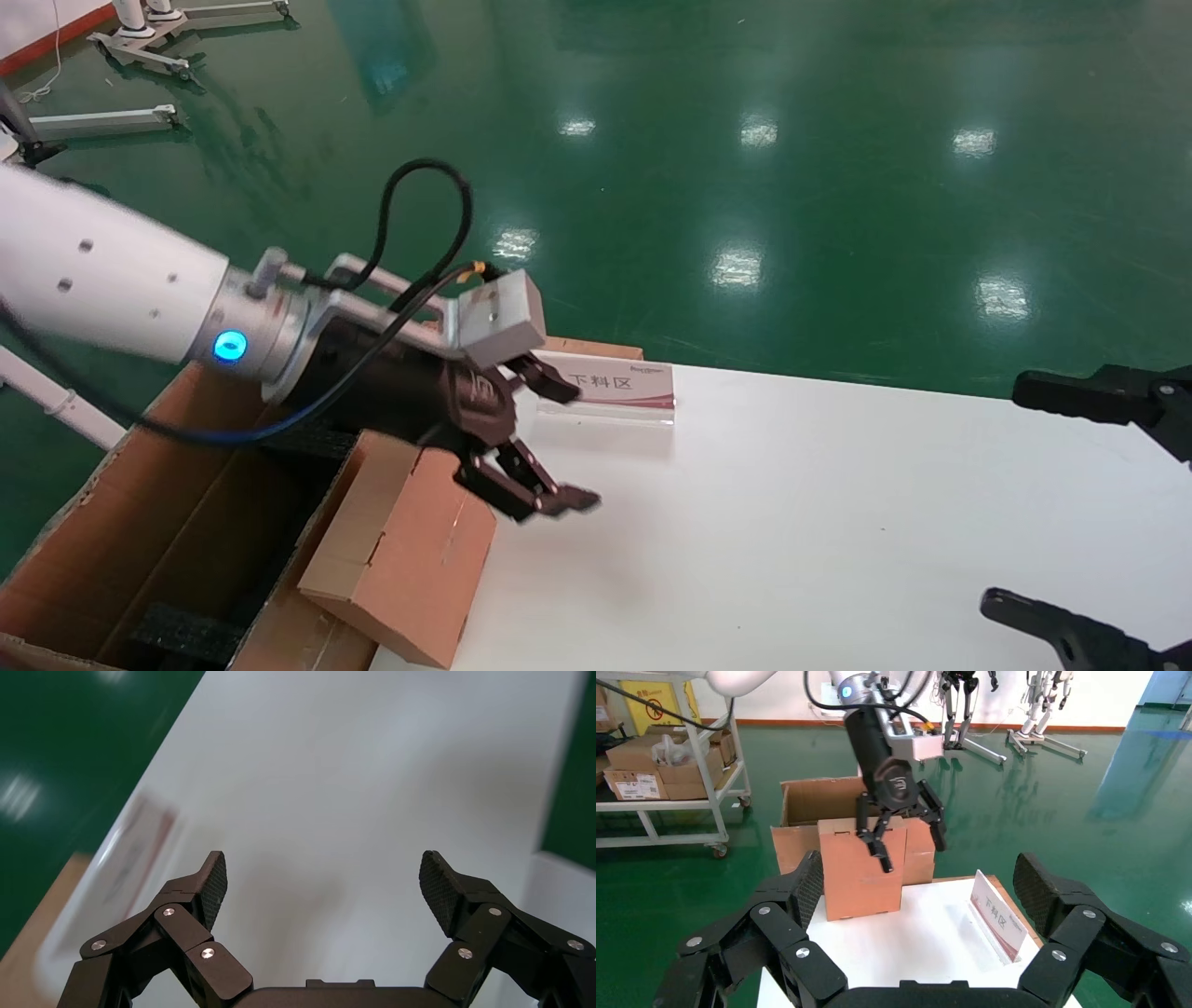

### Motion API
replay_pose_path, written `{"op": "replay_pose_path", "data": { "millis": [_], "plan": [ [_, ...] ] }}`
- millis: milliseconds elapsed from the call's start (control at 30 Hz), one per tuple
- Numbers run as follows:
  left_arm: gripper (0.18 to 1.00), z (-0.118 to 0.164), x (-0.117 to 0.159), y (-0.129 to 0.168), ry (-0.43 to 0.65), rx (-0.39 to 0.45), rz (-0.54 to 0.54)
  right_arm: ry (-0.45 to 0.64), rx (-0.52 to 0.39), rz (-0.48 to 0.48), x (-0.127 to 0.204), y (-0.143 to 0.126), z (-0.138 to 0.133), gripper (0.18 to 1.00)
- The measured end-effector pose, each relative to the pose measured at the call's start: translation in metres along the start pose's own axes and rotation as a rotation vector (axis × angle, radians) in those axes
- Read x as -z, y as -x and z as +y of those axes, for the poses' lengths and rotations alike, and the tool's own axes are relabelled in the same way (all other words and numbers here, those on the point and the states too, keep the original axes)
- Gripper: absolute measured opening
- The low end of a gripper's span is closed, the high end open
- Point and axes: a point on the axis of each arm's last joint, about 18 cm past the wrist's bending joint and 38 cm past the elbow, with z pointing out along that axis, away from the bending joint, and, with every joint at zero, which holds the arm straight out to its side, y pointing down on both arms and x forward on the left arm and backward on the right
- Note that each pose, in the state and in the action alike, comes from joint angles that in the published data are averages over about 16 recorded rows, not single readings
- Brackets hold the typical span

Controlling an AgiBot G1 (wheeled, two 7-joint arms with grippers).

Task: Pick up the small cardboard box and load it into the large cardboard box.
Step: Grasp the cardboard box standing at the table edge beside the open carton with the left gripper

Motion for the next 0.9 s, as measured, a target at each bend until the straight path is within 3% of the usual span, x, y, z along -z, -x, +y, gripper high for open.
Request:
{"op": "replay_pose_path", "data": {
  "millis": [367,600,900],
  "plan": [
    [1.0,-0.003,0.015,0.037,0.313,0.179,-0.252,0.0,0.0,0.0,0.0,0.0,0.0,1.001],
    [1.0,-0.005,0.025,0.043,0.398,0.291,-0.34,0.0,0.0,0.0,0.0,0.0,0.0,1.001],
    [1.0,-0.005,0.03,0.039,0.452,0.408,-0.367,0.0,0.0,0.0,0.0,0.0,0.0,1.001]
  ]
}}
